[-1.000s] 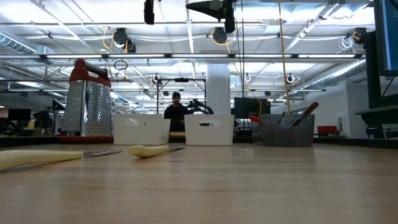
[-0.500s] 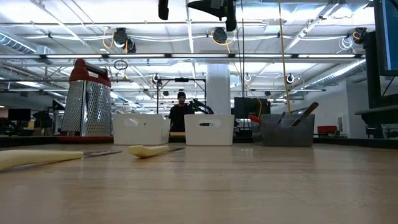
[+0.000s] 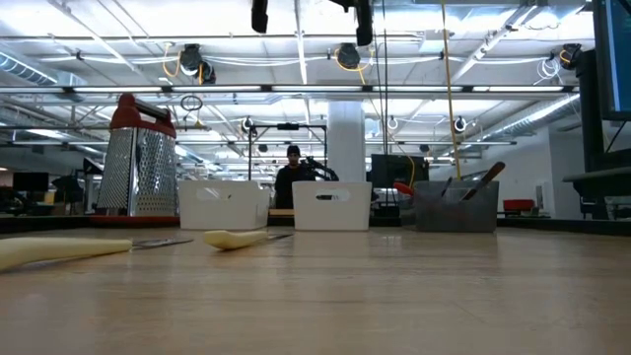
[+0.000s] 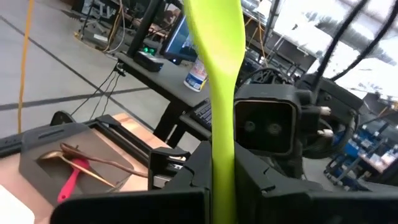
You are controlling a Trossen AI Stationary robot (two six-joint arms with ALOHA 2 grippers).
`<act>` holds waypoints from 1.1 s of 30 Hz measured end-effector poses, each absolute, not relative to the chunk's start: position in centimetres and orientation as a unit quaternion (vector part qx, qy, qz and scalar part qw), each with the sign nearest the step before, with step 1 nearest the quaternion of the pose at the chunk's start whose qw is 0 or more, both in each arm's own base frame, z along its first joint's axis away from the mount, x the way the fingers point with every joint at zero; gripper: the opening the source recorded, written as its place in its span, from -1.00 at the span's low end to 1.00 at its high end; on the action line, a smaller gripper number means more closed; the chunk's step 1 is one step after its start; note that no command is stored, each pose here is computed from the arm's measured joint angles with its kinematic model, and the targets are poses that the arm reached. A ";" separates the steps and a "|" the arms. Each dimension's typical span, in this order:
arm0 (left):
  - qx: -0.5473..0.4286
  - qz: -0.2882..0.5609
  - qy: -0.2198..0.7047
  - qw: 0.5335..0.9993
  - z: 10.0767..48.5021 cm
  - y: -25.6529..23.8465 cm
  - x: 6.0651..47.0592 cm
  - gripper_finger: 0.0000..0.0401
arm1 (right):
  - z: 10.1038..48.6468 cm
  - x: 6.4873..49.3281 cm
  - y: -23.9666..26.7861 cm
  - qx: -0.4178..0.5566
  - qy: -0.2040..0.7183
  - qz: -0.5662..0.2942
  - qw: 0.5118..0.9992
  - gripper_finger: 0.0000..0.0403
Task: Pick & Place Kitchen Items
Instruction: Put the light green serving spoon into the black bin
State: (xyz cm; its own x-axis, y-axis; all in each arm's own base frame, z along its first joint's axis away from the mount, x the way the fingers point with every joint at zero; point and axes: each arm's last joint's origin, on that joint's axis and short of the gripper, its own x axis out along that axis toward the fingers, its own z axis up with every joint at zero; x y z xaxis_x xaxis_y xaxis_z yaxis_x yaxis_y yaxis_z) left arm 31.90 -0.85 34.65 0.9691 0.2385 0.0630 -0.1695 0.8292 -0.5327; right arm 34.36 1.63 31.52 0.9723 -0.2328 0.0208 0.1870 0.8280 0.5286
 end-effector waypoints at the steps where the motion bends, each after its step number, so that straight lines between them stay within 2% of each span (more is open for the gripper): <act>1: -0.270 0.107 -0.064 0.955 34.7 -0.8 31.9 -0.90 | 31.5 34.3 1.6 0.273 -0.042 -0.110 0.955 -0.82; 8: -0.276 0.097 -0.059 0.955 34.7 -0.9 31.9 -0.90 | 31.4 34.3 1.6 0.281 -0.035 -0.112 0.953 -0.82; 11: -0.275 0.092 -0.057 0.955 34.6 -0.9 31.9 -0.81 | 31.3 34.3 1.6 0.278 -0.033 -0.113 0.953 -0.82; 18: -0.251 0.048 -0.042 0.966 34.8 -1.1 31.8 -0.43 | 31.3 34.3 1.6 0.279 -0.028 -0.114 0.953 -0.82; 25: -0.226 0.055 -0.019 0.972 34.9 -0.6 31.1 0.07 | 31.0 34.2 1.4 0.303 -0.015 -0.123 0.945 -0.82; 29: -0.205 0.073 0.034 0.975 34.7 0.0 30.1 0.31 | 30.6 34.2 1.3 0.322 -0.005 -0.135 0.937 -0.82; 33: -0.185 0.087 0.079 0.976 34.7 0.5 28.6 0.47 | 30.5 33.8 0.5 0.345 0.010 -0.157 0.925 -0.82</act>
State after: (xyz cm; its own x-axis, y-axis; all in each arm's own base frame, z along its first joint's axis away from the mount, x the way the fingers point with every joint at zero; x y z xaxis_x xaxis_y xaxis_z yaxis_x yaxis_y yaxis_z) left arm 28.59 0.49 34.71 0.9723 0.1408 -0.1868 -0.1995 0.9162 -0.3476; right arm 33.84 0.51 30.45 0.9507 -0.2832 -0.1262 0.2966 0.7127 0.6356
